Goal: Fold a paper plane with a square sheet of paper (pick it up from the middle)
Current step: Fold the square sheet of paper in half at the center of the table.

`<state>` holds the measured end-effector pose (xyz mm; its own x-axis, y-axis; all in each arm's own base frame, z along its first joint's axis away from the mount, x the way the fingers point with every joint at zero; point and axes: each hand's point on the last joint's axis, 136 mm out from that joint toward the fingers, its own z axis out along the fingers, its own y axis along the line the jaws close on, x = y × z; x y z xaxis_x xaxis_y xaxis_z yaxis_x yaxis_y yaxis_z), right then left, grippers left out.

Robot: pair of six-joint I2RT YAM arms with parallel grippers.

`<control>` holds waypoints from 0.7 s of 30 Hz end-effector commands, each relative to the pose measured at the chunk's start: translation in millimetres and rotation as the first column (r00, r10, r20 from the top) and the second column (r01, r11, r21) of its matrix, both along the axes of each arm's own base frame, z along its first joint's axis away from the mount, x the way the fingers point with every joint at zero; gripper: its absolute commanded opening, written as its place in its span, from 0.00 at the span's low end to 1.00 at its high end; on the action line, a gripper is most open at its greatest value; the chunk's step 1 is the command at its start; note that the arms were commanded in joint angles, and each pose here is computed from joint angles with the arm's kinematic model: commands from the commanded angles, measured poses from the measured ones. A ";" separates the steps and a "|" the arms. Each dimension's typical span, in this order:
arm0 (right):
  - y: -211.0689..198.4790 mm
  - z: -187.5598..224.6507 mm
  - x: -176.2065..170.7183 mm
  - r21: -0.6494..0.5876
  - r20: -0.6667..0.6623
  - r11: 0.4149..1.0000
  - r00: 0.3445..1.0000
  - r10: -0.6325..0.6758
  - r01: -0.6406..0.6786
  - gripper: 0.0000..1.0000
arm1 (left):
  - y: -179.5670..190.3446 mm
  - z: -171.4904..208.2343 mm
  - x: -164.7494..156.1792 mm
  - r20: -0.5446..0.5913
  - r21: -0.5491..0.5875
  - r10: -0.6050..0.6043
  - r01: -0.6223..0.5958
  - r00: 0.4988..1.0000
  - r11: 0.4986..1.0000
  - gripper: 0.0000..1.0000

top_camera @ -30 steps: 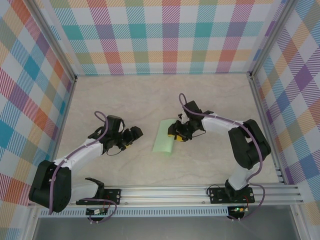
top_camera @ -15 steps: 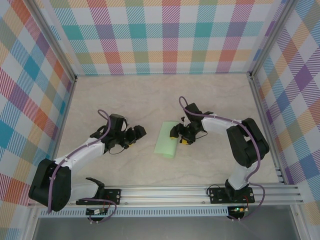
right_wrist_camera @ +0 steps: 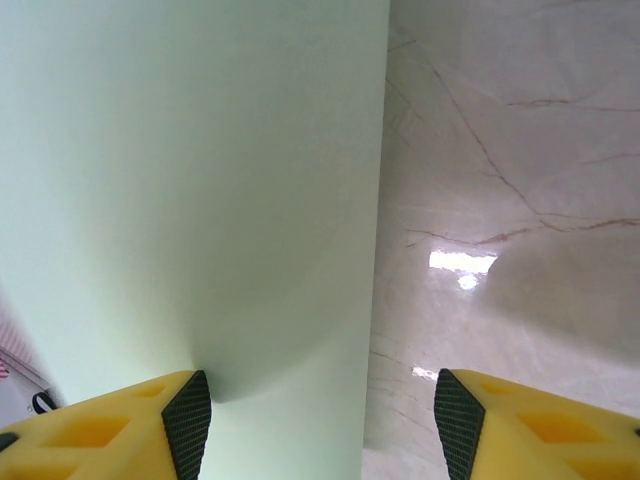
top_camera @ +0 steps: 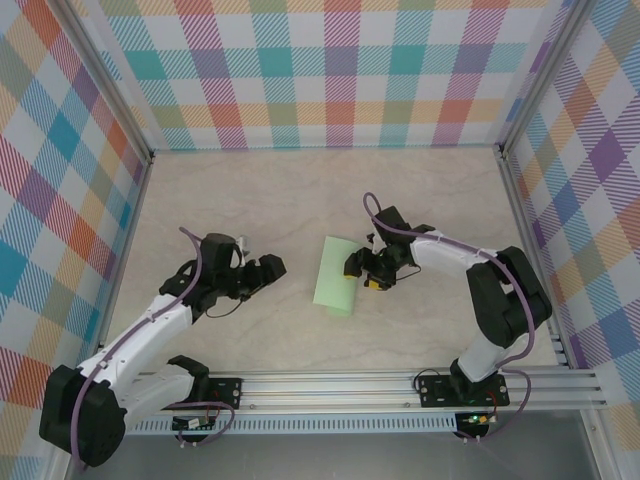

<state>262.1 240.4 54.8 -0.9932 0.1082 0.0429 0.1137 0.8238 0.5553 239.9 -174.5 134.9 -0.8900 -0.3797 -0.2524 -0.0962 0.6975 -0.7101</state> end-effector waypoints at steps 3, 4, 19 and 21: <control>-5.4 -3.0 -8.0 -0.021 -0.007 1.000 1.000 0.022 -0.022 0.64 | -1.0 -8.9 -18.2 -0.039 0.006 -0.046 0.047 0.998 0.999 0.78; -4.5 -3.5 -7.4 -0.018 -0.009 1.000 1.000 0.024 -0.024 0.64 | -0.4 -9.2 -18.8 -0.038 0.006 -0.044 0.044 0.998 0.999 0.76; -16.1 -13.0 -5.1 -0.112 -0.008 0.991 0.997 0.076 -0.076 0.62 | -32.8 -16.0 14.6 -0.054 -0.071 -0.072 0.068 0.996 0.995 0.67; -19.3 -16.7 -3.6 -0.137 -0.016 0.988 0.997 0.071 -0.072 0.62 | -40.3 -19.6 20.3 -0.062 -0.066 -0.076 0.072 0.995 0.995 0.67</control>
